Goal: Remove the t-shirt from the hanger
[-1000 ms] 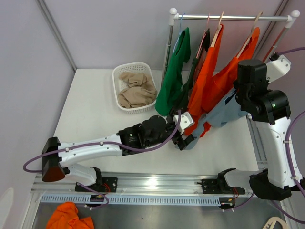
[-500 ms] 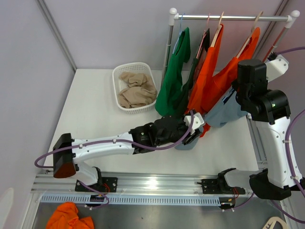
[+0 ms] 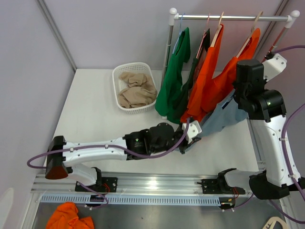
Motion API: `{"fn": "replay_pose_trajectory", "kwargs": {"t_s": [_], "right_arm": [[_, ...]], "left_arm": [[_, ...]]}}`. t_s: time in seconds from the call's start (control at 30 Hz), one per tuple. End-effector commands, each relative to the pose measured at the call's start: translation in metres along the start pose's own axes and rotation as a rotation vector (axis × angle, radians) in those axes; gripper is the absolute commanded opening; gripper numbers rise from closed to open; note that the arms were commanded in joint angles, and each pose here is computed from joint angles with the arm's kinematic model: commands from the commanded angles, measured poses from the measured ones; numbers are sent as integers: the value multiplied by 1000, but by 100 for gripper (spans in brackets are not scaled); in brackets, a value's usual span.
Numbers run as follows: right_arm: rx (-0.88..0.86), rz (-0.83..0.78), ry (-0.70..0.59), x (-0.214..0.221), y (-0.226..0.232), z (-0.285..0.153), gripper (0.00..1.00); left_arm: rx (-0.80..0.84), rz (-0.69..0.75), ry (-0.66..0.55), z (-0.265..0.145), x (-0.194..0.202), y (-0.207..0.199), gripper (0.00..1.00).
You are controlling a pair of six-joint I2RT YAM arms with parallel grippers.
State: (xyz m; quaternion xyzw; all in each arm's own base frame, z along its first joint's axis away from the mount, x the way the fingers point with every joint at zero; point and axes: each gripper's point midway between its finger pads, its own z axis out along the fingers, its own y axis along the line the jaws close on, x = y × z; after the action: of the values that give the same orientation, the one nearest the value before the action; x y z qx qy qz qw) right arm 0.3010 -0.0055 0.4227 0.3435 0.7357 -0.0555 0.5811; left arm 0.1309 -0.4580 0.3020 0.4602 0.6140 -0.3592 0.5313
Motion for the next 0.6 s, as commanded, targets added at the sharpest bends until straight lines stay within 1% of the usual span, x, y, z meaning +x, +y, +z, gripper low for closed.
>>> {"fn": "replay_pose_trajectory", "kwargs": {"t_s": [0.0,0.03,0.07,0.1,0.17,0.27,0.3,0.33,0.37,0.4,0.43,0.5,0.53,0.57], "right_arm": [[47,39,-112,-31,-9,10,0],[78,45,-117,-34,-17,18,0],[70,41,-112,-35,-17,22,0],[83,41,-113,-36,-22,25,0],[114,49,-121,-41,-32,34,0],[120,42,-112,-40,-36,40,0],[107,38,-103,-38,-34,42,0],[98,36,-93,-35,-32,42,0],[89,31,-76,-31,-31,41,0],[72,31,-62,-29,-29,39,0],[51,35,-48,-25,-25,37,0],[8,22,-30,-20,-19,23,0],[-16,16,-19,-17,-15,17,0],[-34,6,2,-12,-14,10,0]], "left_arm": [[90,-62,-107,-29,-29,-43,1],[101,-64,-94,-31,-18,-50,1],[127,-68,-89,-36,-12,-65,1],[126,-81,-89,-38,-9,-69,1],[162,-85,-66,-42,7,-86,1],[205,-114,-50,-43,23,-104,1],[222,-120,-13,-41,43,-110,1],[240,-124,-5,-39,48,-116,1],[233,-132,11,-34,56,-116,1],[210,-141,13,-29,54,-113,1],[180,-138,41,-19,66,-108,1],[143,-175,60,-4,64,-87,1],[140,-191,70,8,60,-81,1],[129,-215,44,19,38,-64,1]]}}
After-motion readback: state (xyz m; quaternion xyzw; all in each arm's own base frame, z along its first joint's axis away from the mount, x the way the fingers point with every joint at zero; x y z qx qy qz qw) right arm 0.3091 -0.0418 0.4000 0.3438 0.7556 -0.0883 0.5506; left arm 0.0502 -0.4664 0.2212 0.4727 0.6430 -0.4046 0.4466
